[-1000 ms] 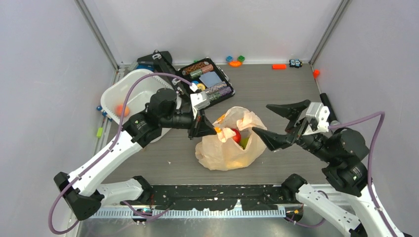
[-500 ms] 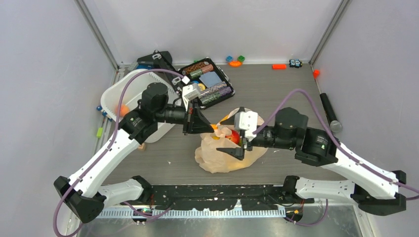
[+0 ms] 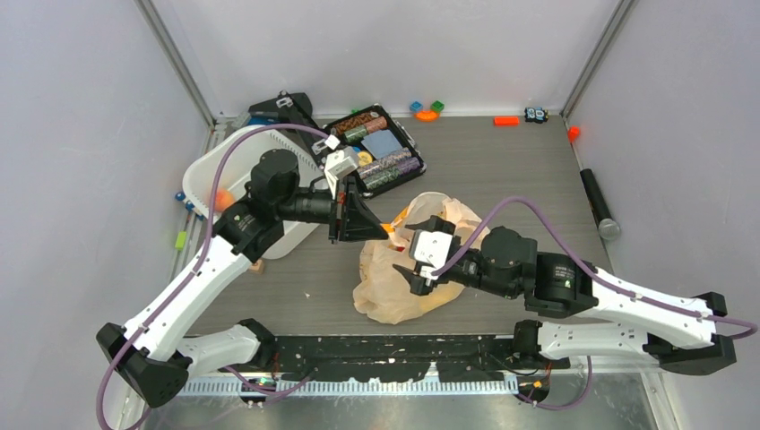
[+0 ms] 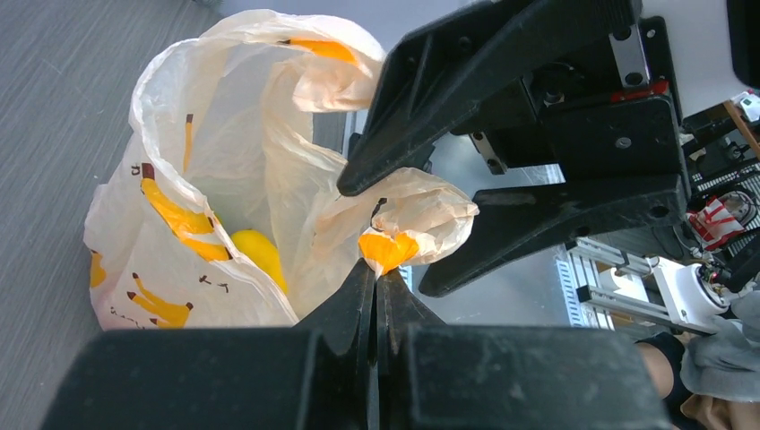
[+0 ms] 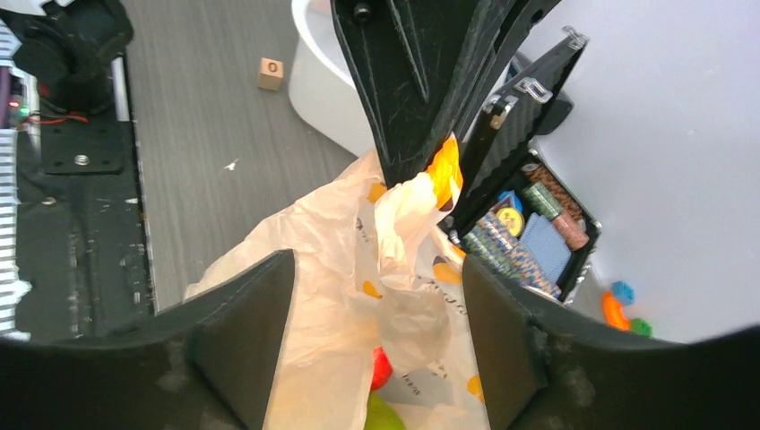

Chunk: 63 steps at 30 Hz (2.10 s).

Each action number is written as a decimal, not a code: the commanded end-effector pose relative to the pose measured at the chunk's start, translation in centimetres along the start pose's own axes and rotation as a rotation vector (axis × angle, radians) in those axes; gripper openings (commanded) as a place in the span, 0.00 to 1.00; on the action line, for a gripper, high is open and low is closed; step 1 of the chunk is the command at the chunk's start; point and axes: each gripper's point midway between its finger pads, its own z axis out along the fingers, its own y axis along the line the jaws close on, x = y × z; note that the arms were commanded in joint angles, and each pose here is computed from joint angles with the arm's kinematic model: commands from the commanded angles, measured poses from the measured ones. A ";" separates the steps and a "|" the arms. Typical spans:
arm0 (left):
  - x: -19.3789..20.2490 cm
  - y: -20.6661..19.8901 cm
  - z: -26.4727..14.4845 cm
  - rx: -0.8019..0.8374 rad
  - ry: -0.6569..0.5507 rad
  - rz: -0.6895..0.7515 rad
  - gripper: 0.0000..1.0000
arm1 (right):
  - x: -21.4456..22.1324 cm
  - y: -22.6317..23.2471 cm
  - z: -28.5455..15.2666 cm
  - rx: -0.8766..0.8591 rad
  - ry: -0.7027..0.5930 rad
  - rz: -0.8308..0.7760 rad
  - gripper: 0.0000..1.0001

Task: Place the fake fruits into the plastic bag and tie a complex knot
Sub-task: Tie the plastic bag at the center of the board.

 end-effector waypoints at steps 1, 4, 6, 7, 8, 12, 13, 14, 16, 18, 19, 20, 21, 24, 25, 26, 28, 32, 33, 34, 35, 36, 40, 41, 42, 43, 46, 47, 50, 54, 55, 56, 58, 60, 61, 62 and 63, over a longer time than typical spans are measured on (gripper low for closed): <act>-1.0 -0.9 -0.3 0.033 -0.032 0.038 0.00 | -2.7 -2.6 0.0 0.145 -0.104 0.001 0.63; -1.0 -0.3 -0.3 0.002 -0.030 0.043 0.00 | -3.3 -2.7 0.0 0.149 -0.113 0.036 0.34; -0.9 0.1 -0.3 -0.021 -0.028 0.049 0.00 | -3.8 -2.7 -0.1 0.148 -0.122 0.084 0.18; -0.9 0.4 -0.3 -0.035 -0.027 0.058 0.02 | -4.3 -3.0 -0.3 0.153 -0.130 0.108 0.14; -0.9 0.6 -0.5 -0.054 -0.027 0.074 0.12 | -4.4 -2.9 -0.3 0.154 -0.132 0.161 0.08; -1.0 0.7 -1.5 -0.116 -0.048 0.198 0.68 | -5.7 -3.6 -1.1 0.181 -0.139 0.368 0.05; -1.0 0.8 -1.9 -0.141 -0.066 0.238 0.75 | -6.2 -3.5 -1.2 0.180 -0.153 0.451 0.05; -1.1 0.9 -2.2 -0.164 -0.087 0.287 0.84 | -6.5 -3.6 -1.3 0.177 -0.163 0.491 0.05; -1.3 1.0 -2.9 -0.216 -0.133 0.387 0.92 | -7.3 -3.6 -1.6 0.173 -0.194 0.616 0.05; -2.2 0.3 -3.4 -0.236 -0.208 0.483 0.97 | -8.0 -3.8 -1.9 0.182 -0.226 0.732 0.05; -2.4 0.0 -3.8 -0.253 -0.246 0.510 0.99 | -8.2 -3.9 -1.9 0.184 -0.238 0.791 0.05; -2.9 -0.3 -3.9 -0.261 -0.286 0.540 0.99 | -8.5 -3.9 -1.9 0.181 -0.248 0.836 0.05; -3.3 -0.7 -4.0 -0.264 -0.323 0.566 0.99 | -8.6 -3.8 -1.9 0.179 -0.250 0.852 0.05; -4.4 -1.4 -3.7 -0.260 -0.389 0.613 0.99 | -8.8 -3.6 -1.5 0.169 -0.254 0.906 0.05; -4.4 -1.3 -3.1 -0.259 -0.387 0.621 0.99 | -8.9 -3.5 -1.4 0.169 -0.255 0.915 0.05; -4.4 -1.3 -2.4 -0.257 -0.383 0.636 0.99 | -8.9 -3.5 -1.3 0.168 -0.256 0.931 0.05; -4.0 -1.7 -0.5 -0.231 -0.365 0.685 0.99 | -8.9 -3.5 -1.1 0.170 -0.260 0.952 0.05; -4.0 -1.9 1.9 -0.187 -0.373 0.689 0.99 | -9.2 -3.8 -1.3 0.181 -0.273 0.983 0.05; -4.0 -1.7 2.3 -0.191 -0.378 0.688 0.99 | -9.2 -3.8 -1.4 0.183 -0.276 0.989 0.05; -3.9 -1.4 2.6 -0.194 -0.383 0.688 0.99 | -9.3 -3.9 -1.4 0.182 -0.277 0.988 0.05; -3.8 -1.2 3.0 -0.197 -0.383 0.686 0.99 | -9.4 -4.0 -1.6 0.182 -0.282 0.991 0.05; -3.7 -0.9 3.3 -0.200 -0.380 0.678 0.99 | -9.4 -4.0 -1.7 0.185 -0.284 0.990 0.05; -2.2 -0.1 4.6 -0.187 -0.352 0.612 0.91 | -9.2 -4.6 -1.9 0.216 -0.290 0.988 0.05; -1.8 0.1 4.8 -0.187 -0.351 0.594 0.83 | -9.1 -4.8 -2.0 0.227 -0.292 0.986 0.05; -1.6 0.3 4.9 -0.188 -0.361 0.568 0.73 | -9.1 -4.8 -2.0 0.234 -0.291 0.984 0.05; -1.4 0.5 4.9 -0.189 -0.372 0.545 0.64 | -8.9 -5.0 -1.9 0.247 -0.289 0.981 0.05; -1.1 1.1 4.9 -0.215 -0.393 0.466 0.23 | -8.3 -5.6 -1.8 0.295 -0.281 0.967 0.05; -1.0 1.5 4.8 -0.239 -0.392 0.441 0.11 | -8.1 -6.1 -1.8 0.317 -0.278 0.954 0.08; -0.7 1.9 4.1 -0.278 -0.348 0.387 0.00 | -7.8 -7.6 -2.1 0.352 -0.279 0.903 0.34; 0.4 2.1 2.8 -0.264 -0.217 0.279 0.00 | -7.4 -10.4 -2.8 0.401 -0.268 0.796 0.83; 0.7 2.3 2.3 -0.257 -0.189 0.247 0.00 | -7.0 -11.5 -3.1 0.433 -0.265 0.775 0.91; 1.0 2.4 1.9 -0.245 -0.164 0.220 0.00 | -7.1 -11.8 -3.3 0.424 -0.266 0.733 0.93; 1.6 2.8 1.0 -0.210 -0.112 0.181 0.00 | -6.8 -13.1 -3.7 0.435 -0.261 0.668 0.99; 2.0 2.7 0.3 -0.170 -0.075 0.154 0.00 | -5.8 -14.9 -4.0 0.458 -0.244 0.605 0.97; 2.2 2.8 -0.1 -0.153 -0.066 0.144 0.00 | -5.8 -14.3 -3.5 0.395 -0.243 0.581 0.97; 2.3 2.8 -0.4 -0.141 -0.055 0.130 0.00 | -5.0 -15.3 -3.7 0.411 -0.225 0.540 0.97; 2.4 2.9 -0.7 -0.132 -0.045 0.121 0.00 | -4.6 -14.9 -3.4 0.367 -0.211 0.491 0.97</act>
